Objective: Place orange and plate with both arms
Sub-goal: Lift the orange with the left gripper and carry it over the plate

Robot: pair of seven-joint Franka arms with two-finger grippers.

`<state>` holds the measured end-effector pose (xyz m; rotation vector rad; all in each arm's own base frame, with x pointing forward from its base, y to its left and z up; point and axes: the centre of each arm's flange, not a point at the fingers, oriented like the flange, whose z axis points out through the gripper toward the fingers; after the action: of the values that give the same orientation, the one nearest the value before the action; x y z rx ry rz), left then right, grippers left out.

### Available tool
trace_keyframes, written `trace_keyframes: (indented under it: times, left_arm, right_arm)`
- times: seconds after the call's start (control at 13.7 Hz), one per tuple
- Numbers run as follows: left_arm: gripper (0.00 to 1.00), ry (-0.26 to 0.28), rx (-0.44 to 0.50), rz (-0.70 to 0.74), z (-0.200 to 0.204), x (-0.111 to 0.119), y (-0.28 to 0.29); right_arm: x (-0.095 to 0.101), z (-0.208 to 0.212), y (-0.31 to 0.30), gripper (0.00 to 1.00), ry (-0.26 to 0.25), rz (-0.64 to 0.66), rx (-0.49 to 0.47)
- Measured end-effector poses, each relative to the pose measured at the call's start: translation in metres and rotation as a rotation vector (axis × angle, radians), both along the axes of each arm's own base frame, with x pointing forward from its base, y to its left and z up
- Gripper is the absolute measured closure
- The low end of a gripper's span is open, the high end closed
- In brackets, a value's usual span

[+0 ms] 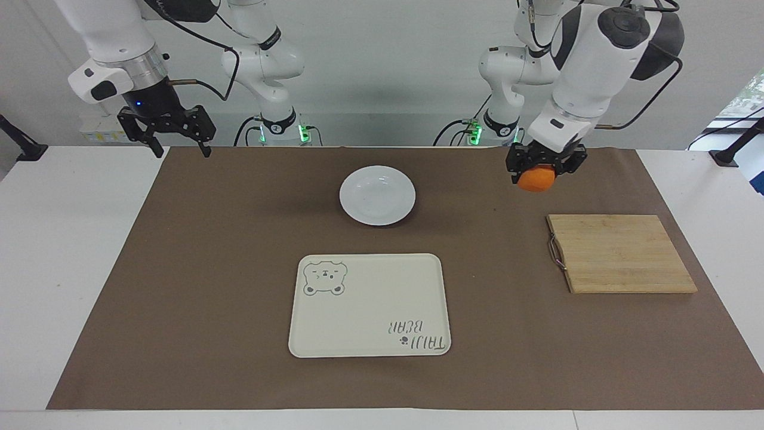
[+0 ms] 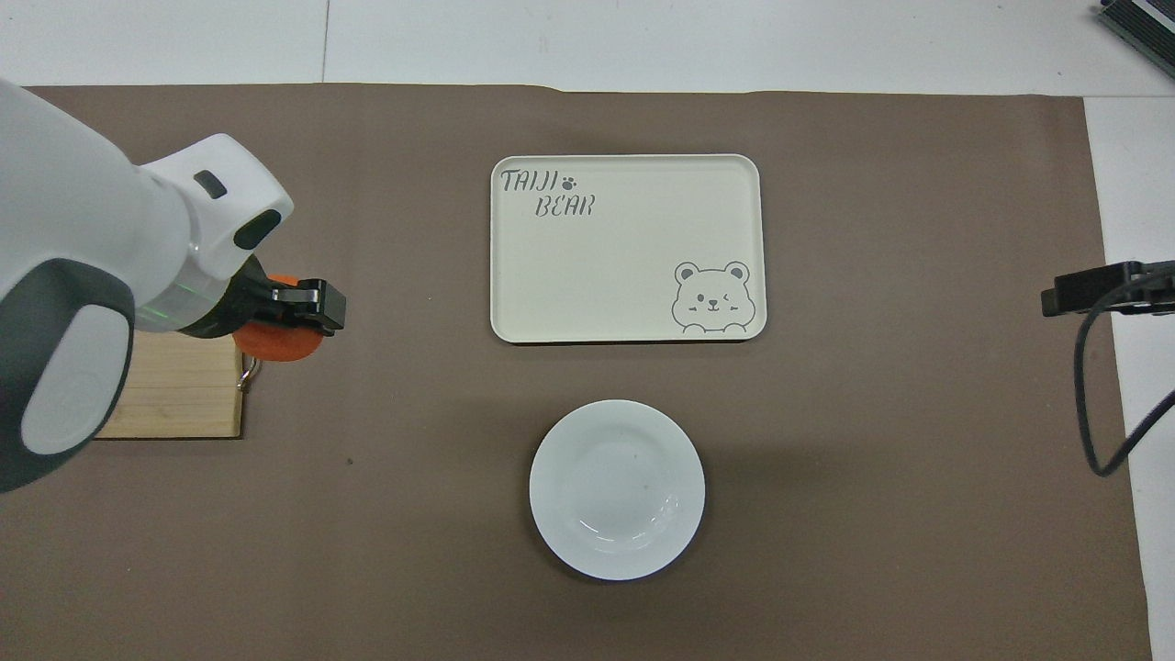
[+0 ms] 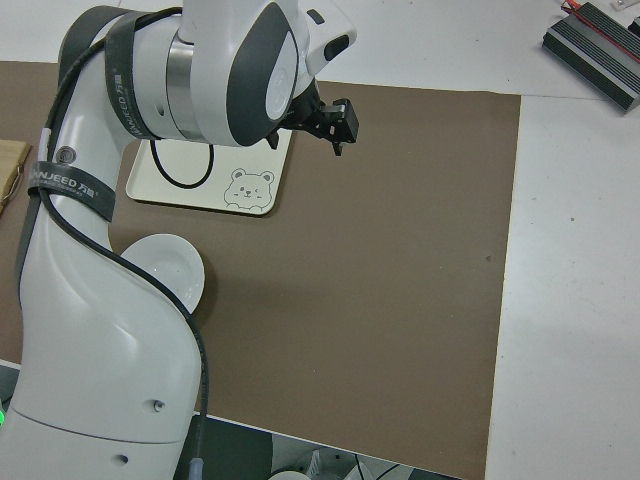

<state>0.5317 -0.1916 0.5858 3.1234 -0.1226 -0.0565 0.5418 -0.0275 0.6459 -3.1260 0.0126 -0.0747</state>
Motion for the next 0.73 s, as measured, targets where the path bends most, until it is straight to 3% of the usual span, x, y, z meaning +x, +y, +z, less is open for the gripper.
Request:
trace_keyframes:
  times: [0.29,0.73]
  left_arm:
    - [0.25,-0.007,0.002,-0.016,-0.012,-0.029,-0.052]
    - [0.25,-0.010,-0.008,-0.008,-0.065,-0.069,-0.127]
  right_arm:
    - [0.000,0.000,0.000,0.00,0.000,0.000,0.000]
    - [0.000,0.000,0.000,0.00,0.000,0.000,0.000]
